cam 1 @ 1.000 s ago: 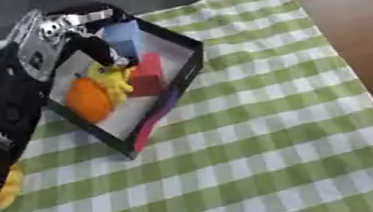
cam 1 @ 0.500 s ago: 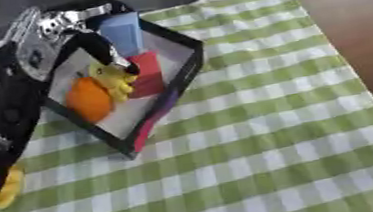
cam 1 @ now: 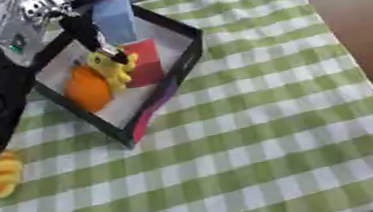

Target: Pick up objects on the table and place them in the box.

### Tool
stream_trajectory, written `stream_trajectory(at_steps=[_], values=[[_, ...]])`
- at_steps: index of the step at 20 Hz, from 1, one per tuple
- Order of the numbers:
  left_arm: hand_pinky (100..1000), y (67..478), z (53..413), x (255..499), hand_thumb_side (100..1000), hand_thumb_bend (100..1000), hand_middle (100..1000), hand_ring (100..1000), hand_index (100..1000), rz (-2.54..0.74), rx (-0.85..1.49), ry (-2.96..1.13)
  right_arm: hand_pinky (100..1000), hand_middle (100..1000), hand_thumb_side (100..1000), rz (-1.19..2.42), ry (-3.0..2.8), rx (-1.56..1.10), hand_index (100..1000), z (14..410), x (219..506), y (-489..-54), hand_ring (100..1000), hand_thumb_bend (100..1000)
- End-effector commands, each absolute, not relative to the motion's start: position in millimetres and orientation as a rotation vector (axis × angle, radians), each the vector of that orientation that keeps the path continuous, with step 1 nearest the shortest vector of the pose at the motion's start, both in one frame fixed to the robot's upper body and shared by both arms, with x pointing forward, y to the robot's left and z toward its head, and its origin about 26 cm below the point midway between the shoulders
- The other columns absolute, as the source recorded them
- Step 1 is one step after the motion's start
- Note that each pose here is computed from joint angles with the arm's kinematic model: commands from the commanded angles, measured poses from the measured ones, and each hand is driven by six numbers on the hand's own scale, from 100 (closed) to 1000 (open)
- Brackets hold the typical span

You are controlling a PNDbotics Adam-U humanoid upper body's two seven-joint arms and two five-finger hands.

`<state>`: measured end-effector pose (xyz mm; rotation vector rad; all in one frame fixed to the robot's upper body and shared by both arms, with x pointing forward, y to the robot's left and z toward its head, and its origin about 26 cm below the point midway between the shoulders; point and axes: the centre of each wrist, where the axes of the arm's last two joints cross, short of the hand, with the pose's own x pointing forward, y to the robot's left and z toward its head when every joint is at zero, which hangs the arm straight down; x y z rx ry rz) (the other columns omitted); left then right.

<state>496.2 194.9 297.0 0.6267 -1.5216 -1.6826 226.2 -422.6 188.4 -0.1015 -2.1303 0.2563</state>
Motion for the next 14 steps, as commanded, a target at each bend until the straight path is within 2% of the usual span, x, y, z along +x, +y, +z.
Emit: stream_trajectory(at_steps=[1,14], values=[[906,204,322,490,330,808,848,882,920,-1.664,0.672,-1.570,789,703,527,0.310,-2.139,-0.123,843,201,225,-423,718,100],[908,213,336,479,344,749,847,874,915,-1.615,0.646,-1.635,790,704,525,0.306,-2.136,-0.129,843,196,222,-424,718,100]])
